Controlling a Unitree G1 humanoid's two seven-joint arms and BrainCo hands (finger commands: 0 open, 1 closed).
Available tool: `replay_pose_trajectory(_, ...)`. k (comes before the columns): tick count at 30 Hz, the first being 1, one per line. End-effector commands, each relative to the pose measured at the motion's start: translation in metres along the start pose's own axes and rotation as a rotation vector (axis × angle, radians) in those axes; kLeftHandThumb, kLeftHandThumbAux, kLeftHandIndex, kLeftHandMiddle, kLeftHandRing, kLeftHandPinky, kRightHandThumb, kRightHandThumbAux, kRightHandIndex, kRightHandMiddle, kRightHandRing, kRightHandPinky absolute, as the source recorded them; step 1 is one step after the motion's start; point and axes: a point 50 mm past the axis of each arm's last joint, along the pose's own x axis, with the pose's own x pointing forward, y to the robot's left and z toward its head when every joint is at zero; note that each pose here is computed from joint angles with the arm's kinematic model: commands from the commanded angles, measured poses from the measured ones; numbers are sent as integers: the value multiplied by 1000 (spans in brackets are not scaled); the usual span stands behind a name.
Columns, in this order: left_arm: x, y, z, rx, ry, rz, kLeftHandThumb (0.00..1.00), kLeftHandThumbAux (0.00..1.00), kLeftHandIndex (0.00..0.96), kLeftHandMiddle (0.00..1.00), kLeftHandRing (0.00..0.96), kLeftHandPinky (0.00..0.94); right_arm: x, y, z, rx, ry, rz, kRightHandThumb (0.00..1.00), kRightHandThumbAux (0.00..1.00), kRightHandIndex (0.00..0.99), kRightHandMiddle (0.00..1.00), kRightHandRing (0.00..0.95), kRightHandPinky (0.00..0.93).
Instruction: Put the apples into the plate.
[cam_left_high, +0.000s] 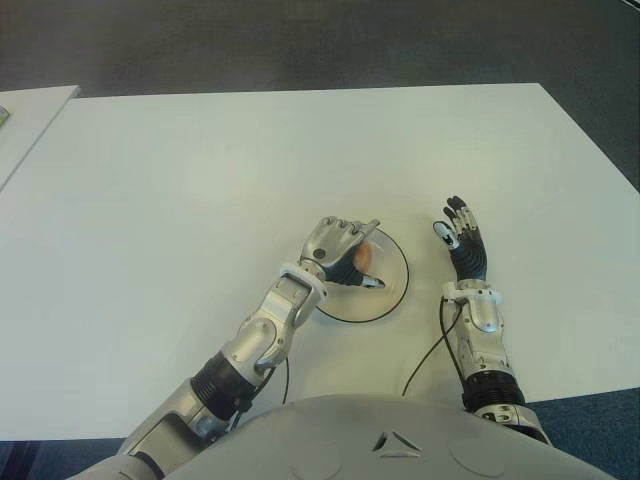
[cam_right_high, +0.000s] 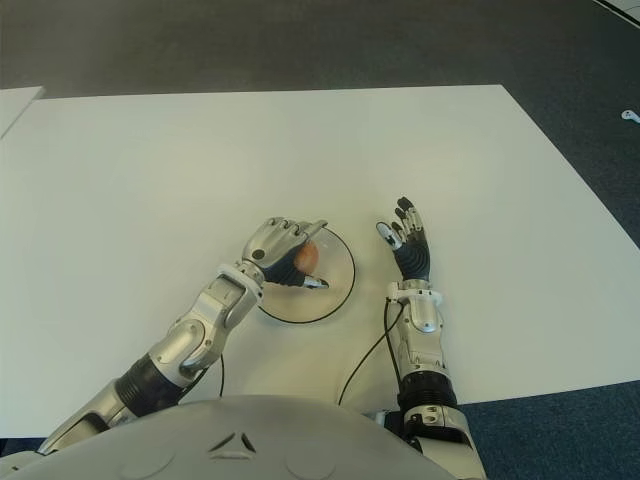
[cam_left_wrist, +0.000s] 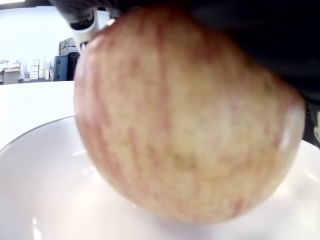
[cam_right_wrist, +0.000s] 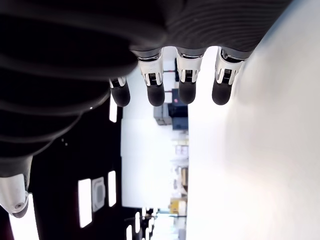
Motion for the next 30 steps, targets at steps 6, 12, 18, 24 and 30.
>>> replay_pose_trajectory(6, -1, 4, 1, 3, -7, -15, 37, 340, 0, 0, 0, 0, -33, 6, -39, 14, 223, -15, 139, 522, 40, 14, 0, 4)
replay_pose_trajectory(12, -2, 5, 1, 1, -9, -22, 40, 333, 0, 0, 0, 0, -33, 6, -39, 15, 219, -14, 145, 530, 38, 9, 0, 0)
replay_pose_trajectory(18, -2, 6, 1, 3, -12, -30, 39, 331, 0, 0, 0, 0, -33, 7, -38, 8, 212, -14, 142, 529, 34, 7, 0, 0)
replay_pose_trajectory(24, -1, 6, 0, 3, -15, -35, 39, 315, 0, 0, 0, 0, -34, 7, -37, 2, 209, -16, 140, 533, 35, 14, 0, 6)
replay_pose_trajectory(30, -1, 6, 0, -18, -27, -39, 60, 284, 0, 0, 0, 0, -34, 8, -36, -19, 203, -19, 139, 557, 29, 11, 0, 6)
